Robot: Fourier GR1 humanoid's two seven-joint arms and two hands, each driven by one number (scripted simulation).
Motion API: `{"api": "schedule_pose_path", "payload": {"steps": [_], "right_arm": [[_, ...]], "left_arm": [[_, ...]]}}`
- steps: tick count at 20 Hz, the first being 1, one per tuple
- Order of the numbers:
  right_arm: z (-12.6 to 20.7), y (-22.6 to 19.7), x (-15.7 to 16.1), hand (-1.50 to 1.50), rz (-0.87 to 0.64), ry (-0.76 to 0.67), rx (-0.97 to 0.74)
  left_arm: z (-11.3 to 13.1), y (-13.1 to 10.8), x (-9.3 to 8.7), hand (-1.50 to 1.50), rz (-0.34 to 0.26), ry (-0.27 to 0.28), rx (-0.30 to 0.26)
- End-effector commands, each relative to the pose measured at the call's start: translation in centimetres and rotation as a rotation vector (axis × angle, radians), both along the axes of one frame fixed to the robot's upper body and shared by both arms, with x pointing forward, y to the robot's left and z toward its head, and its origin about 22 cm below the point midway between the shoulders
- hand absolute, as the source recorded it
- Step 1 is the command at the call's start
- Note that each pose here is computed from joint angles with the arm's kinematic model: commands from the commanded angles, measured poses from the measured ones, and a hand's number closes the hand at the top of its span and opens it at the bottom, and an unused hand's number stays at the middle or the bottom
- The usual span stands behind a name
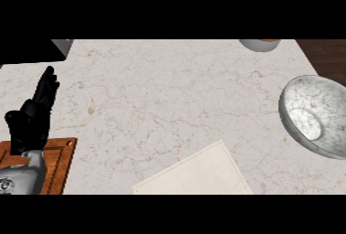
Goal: Pick the lemon from the placemat and place it in the bowl
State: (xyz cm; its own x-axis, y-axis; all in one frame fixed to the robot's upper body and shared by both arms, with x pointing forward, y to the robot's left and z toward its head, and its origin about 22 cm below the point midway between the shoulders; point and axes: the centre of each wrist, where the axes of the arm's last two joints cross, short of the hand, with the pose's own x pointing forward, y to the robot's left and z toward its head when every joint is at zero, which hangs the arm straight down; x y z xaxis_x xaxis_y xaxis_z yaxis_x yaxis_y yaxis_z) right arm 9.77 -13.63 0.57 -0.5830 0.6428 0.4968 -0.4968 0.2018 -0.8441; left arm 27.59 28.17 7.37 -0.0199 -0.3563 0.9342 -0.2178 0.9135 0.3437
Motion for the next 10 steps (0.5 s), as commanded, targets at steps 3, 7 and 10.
{"api": "schedule_pose_path", "payload": {"steps": [3,7,10], "right_arm": [[7.9,-3.0,-4.9,1.5,-0.069,-0.019,0.308],[10.0,-5.0,-6.0,1.5,-0.23,-0.07,0.36],[12.9,-7.2,-6.4,1.5,-0.319,-0.156,0.327]], "left_arm": [[-0.1,-0.6,0.3,0.0,-0.001,-0.008,-0.013],[-0.1,-1.5,0.0,0.0,-0.015,-0.011,-0.014],[0.1,0.3,-0.4,0.0,0.001,-0.011,-0.003]]}}
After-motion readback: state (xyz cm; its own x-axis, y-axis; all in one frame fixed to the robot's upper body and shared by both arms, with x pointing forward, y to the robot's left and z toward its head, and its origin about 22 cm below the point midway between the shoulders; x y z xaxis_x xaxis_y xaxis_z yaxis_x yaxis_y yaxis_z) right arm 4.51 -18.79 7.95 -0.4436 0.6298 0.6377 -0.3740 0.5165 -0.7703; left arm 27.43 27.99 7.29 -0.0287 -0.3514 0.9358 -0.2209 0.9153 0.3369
